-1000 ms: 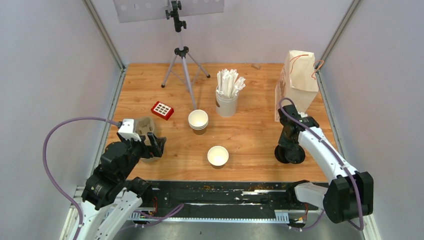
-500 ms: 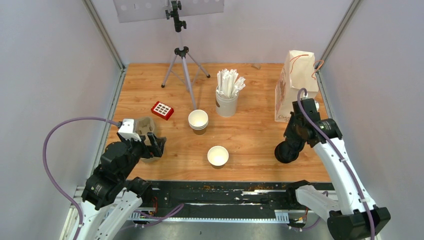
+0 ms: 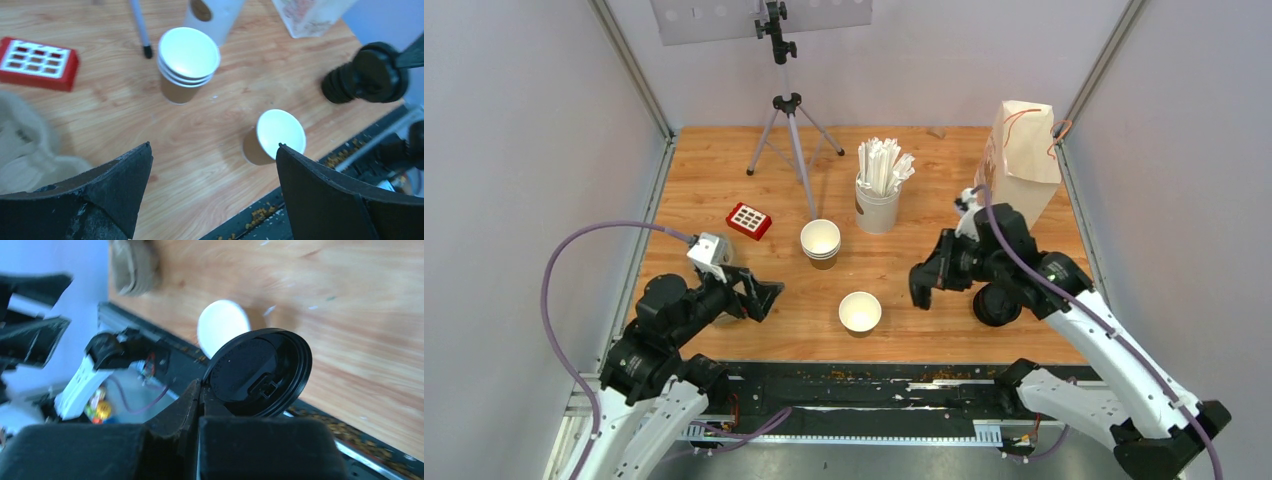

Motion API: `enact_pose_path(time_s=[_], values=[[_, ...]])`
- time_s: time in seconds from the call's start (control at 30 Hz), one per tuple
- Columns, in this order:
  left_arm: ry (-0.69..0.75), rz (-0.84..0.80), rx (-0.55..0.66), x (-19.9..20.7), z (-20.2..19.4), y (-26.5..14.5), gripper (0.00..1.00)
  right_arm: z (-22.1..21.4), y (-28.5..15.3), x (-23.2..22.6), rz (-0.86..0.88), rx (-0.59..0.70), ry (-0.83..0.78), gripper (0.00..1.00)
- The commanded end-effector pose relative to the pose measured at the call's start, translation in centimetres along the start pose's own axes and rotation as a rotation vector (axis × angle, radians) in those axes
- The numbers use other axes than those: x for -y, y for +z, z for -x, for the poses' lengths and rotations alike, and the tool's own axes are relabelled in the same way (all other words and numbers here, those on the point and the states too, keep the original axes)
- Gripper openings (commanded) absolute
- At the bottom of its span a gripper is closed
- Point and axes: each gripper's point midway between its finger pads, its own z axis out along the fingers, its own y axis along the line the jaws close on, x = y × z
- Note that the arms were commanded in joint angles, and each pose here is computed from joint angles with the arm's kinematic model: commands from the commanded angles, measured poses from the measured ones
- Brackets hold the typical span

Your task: Pack the takeout coffee

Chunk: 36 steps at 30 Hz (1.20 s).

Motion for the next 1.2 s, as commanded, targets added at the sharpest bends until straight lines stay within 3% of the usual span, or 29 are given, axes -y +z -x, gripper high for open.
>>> enact_pose_path(time_s=[0.0, 0.17, 0.4, 0.57, 0.73, 1.17], values=[[0.049, -0.317, 0.056, 5.3, 1.2, 0.9, 1.00, -2.3, 1.6, -7.8, 0.303, -0.070, -0.004, 0.00], [0.094, -0.523, 0.111, 8.4, 1.6, 1.3, 1.00, -3.6, 2.1, -12.5, 0.421, -0.109, -0.057, 0.00], [0.200, -0.568, 0.157, 10.0, 1.2, 2.3, 1.00, -2.7, 1.5, -15.4, 0.542, -0.051, 0.006, 0.00], [0.364, -0.672, 0.188, 12.3, 0.8, 2.4, 1.00, -2.2, 1.4, -16.0, 0.558, -0.030, 0.021, 0.00], [0.431, -0.754, 0.231, 13.7, 1.2, 2.2, 1.00, -2.1, 1.2, -16.1, 0.563, -0.031, 0.022, 0.00], [0.425, -0.848, 0.293, 14.9, 0.7, 2.1, 1.00, -3.4, 1.2, -16.2, 0.593, -0.067, 0.023, 0.00]])
